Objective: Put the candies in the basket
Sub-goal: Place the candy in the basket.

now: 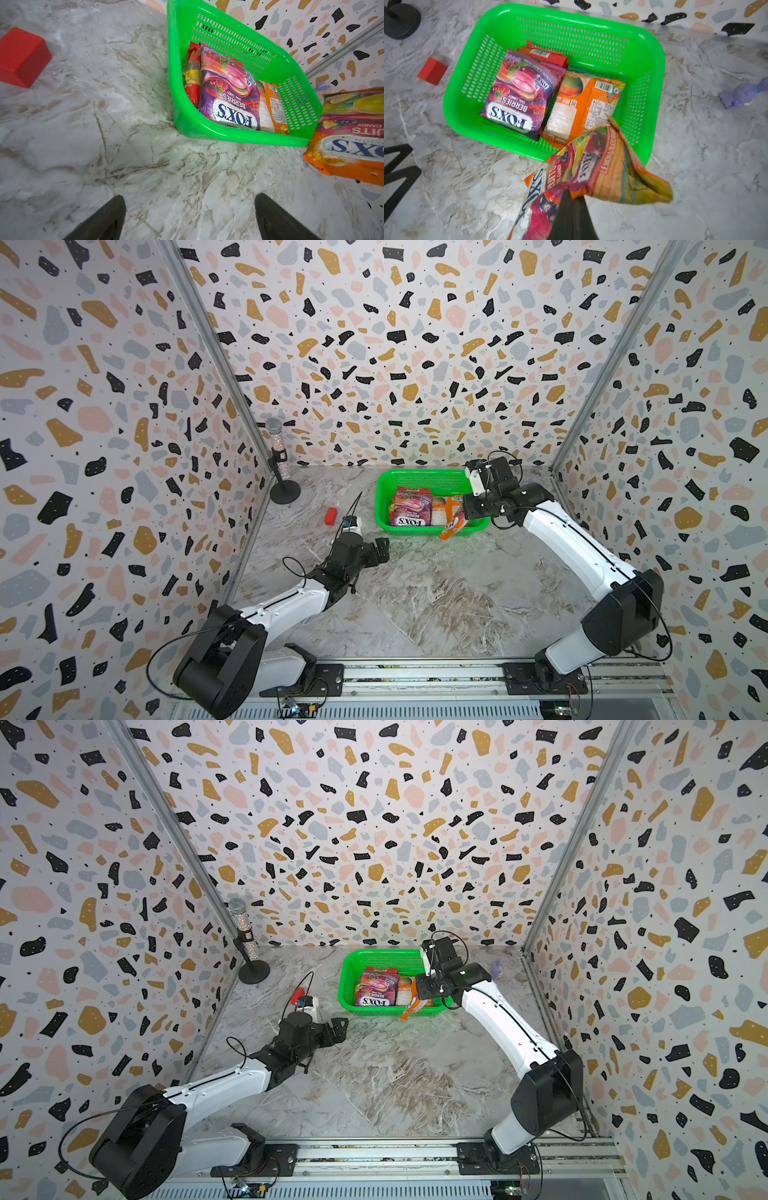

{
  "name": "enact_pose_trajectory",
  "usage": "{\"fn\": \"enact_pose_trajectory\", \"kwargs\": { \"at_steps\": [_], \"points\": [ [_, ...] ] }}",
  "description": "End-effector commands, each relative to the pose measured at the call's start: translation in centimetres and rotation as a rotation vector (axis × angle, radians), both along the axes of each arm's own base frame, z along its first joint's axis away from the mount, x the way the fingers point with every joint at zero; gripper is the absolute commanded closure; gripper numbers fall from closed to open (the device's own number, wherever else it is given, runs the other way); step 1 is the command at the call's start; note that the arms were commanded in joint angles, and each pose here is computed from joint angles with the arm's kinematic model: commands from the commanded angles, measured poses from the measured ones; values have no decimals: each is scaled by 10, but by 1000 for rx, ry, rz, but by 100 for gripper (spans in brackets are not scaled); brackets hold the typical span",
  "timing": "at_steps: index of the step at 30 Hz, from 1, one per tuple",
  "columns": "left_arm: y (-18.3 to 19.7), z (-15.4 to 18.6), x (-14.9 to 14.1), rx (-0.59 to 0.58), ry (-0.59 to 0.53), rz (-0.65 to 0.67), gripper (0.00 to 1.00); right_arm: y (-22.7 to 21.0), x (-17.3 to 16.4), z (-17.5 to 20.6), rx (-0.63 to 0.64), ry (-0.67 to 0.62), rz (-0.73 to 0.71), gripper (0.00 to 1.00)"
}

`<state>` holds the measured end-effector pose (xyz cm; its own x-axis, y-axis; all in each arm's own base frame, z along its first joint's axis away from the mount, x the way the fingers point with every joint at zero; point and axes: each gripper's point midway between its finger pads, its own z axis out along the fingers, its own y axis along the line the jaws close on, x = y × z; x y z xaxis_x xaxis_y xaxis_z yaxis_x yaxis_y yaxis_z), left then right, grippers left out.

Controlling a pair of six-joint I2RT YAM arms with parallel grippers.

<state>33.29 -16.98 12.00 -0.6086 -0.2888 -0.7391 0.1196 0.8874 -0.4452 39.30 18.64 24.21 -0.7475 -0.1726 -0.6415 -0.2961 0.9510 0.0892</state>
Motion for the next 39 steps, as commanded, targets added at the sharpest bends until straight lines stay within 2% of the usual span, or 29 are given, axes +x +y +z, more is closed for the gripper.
{"fn": "enact_pose_trajectory", "kwargs": {
  "at_steps": [1,5,11,15,23,25,28,29,33,39],
  "points": [
    [-6,19,8,-31,-40,-1,0,1,23,23,1,-26,-1,100],
    [-1,24,7,-27,-59,17,0,20,46,18,22,5,26,100],
    [5,26,6,-18,-71,39,0,56,68,18,122,53,118,100],
    [5,25,6,-15,-68,43,0,54,77,13,152,77,129,100],
    [6,22,7,-7,-56,48,0,22,75,-73,74,273,47,100],
    [7,21,7,-4,-54,53,0,14,75,-88,40,301,20,93],
    [8,20,8,1,-52,58,0,4,77,-93,0,309,-22,74],
    [8,19,8,3,-49,60,0,2,78,-94,-3,311,-33,71],
    [8,16,9,13,-35,64,0,2,79,-99,12,329,-56,63],
    [10,14,10,27,-26,71,0,2,86,-111,0,342,-69,63]
  ]
}}
